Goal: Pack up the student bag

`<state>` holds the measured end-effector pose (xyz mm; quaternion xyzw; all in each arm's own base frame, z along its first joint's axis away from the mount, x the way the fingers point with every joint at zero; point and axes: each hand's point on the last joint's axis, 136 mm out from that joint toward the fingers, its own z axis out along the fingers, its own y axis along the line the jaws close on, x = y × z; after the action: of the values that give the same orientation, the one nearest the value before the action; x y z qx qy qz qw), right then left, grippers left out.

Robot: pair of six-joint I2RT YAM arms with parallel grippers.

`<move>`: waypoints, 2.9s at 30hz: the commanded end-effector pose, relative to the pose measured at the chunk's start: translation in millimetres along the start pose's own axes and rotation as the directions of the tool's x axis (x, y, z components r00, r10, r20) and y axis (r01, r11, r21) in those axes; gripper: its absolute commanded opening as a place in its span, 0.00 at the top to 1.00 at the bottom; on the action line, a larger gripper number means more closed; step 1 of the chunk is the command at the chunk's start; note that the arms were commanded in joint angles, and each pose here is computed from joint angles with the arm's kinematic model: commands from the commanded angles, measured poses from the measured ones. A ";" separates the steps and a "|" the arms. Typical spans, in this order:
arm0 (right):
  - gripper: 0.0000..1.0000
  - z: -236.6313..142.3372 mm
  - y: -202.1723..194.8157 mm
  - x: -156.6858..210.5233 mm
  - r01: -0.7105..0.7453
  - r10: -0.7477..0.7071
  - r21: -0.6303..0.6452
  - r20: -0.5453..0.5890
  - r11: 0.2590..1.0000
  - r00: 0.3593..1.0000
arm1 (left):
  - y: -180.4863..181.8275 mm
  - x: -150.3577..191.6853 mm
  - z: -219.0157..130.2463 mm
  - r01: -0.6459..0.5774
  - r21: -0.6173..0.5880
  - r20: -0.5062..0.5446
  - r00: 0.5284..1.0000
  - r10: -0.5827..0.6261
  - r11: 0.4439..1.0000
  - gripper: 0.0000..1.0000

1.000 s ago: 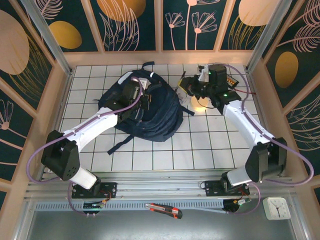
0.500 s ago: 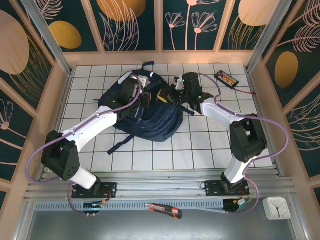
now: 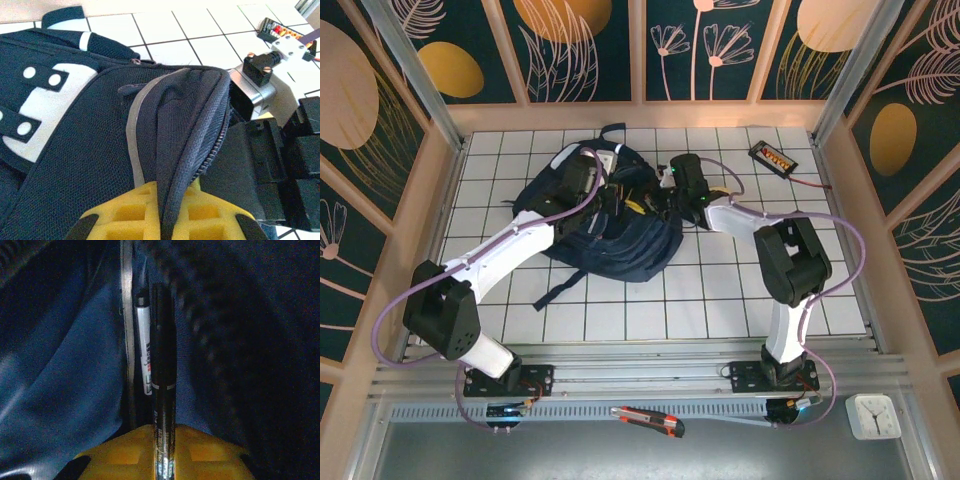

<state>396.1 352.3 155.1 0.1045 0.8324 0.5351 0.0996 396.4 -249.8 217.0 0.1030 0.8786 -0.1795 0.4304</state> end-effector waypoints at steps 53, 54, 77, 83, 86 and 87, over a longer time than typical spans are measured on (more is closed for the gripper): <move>0.31 -113.5 -20.4 4.4 0.148 -0.176 0.328 0.058 0.933 0.983 | 23.1 -11.4 -48.6 0.322 0.037 -0.003 0.947 -0.322 0.946 0.18; 0.31 -111.7 -19.4 4.6 0.157 -0.183 0.330 0.050 0.931 0.982 | 36.9 -1.8 -54.1 0.394 0.018 -0.016 0.919 -0.394 0.919 0.19; 0.31 -102.1 -3.6 14.5 0.221 -0.231 0.341 -0.009 0.914 0.973 | 98.4 92.0 -38.5 0.853 0.136 -0.141 0.519 -0.843 0.503 0.32; 0.31 -101.9 1.3 13.7 0.216 -0.231 0.330 0.008 0.919 0.973 | 100.5 96.9 -33.0 0.850 0.109 -0.153 0.527 -0.836 0.516 0.32; 0.31 -101.7 3.2 13.6 0.216 -0.233 0.329 0.012 0.919 0.972 | 102.3 96.7 -26.3 0.840 0.087 -0.167 0.543 -0.823 0.536 0.32; 0.31 -101.5 3.6 13.6 0.215 -0.232 0.329 0.014 0.920 0.973 | 102.4 95.6 -24.4 0.835 0.085 -0.170 0.550 -0.818 0.544 0.32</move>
<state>355.9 268.2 183.2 0.0404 0.9169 0.3706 0.1426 345.6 -142.4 124.6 -0.2963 0.8252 -0.4211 0.2322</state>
